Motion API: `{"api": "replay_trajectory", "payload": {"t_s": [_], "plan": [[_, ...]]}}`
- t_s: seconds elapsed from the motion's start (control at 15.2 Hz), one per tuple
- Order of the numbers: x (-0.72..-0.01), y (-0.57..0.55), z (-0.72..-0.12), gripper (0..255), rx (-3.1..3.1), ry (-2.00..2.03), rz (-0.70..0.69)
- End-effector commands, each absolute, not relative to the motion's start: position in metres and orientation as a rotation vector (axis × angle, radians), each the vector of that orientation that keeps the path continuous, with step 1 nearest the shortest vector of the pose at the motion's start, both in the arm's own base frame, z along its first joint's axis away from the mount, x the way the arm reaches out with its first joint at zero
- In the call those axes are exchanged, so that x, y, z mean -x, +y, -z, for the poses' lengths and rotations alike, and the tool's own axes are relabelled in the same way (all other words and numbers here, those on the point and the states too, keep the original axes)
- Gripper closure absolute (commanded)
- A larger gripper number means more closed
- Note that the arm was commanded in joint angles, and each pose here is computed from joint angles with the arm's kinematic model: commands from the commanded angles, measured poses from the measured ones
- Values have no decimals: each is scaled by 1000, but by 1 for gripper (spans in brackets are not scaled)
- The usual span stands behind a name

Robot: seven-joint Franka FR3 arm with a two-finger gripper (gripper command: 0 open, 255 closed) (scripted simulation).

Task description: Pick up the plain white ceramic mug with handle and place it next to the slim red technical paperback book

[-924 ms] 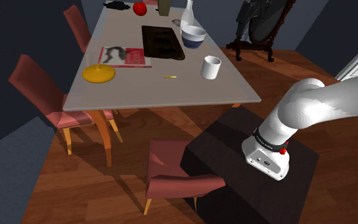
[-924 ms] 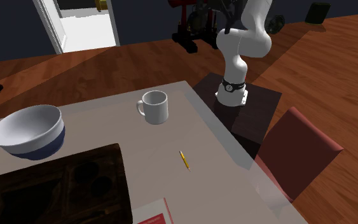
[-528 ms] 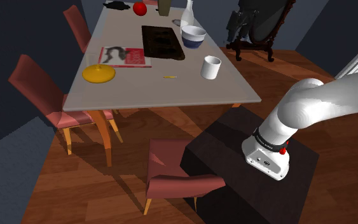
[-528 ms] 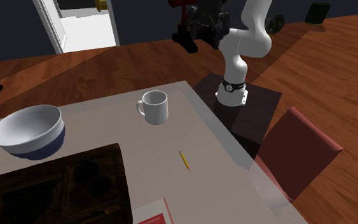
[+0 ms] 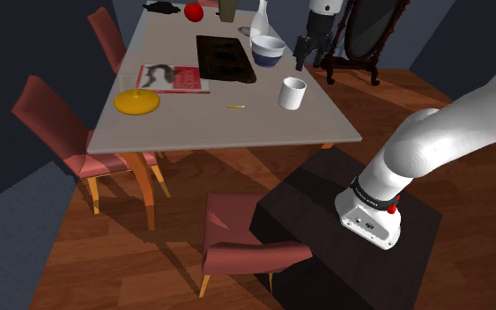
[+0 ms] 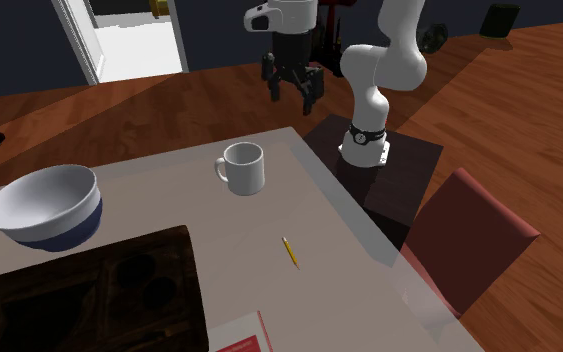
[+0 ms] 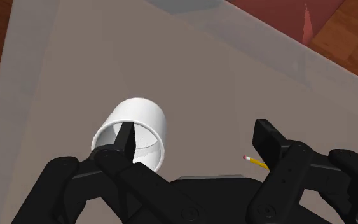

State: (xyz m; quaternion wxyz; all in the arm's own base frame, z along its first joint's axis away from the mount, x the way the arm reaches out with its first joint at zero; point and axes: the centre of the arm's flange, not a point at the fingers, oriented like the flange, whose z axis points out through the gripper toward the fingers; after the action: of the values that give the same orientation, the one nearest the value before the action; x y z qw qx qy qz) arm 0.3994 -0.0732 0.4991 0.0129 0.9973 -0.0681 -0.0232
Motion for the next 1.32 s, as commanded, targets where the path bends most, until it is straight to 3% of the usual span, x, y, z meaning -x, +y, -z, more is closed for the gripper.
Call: {"api": "replay_trajectory", "payload": {"t_s": [0.0,0.59,1.25], "plan": [[-416,-79,-478,0,-3108,-222,86],[-490,-119,-387,0,-3110,-263,152],[-486,-120,-347,0,-3110,-263,152]]}}
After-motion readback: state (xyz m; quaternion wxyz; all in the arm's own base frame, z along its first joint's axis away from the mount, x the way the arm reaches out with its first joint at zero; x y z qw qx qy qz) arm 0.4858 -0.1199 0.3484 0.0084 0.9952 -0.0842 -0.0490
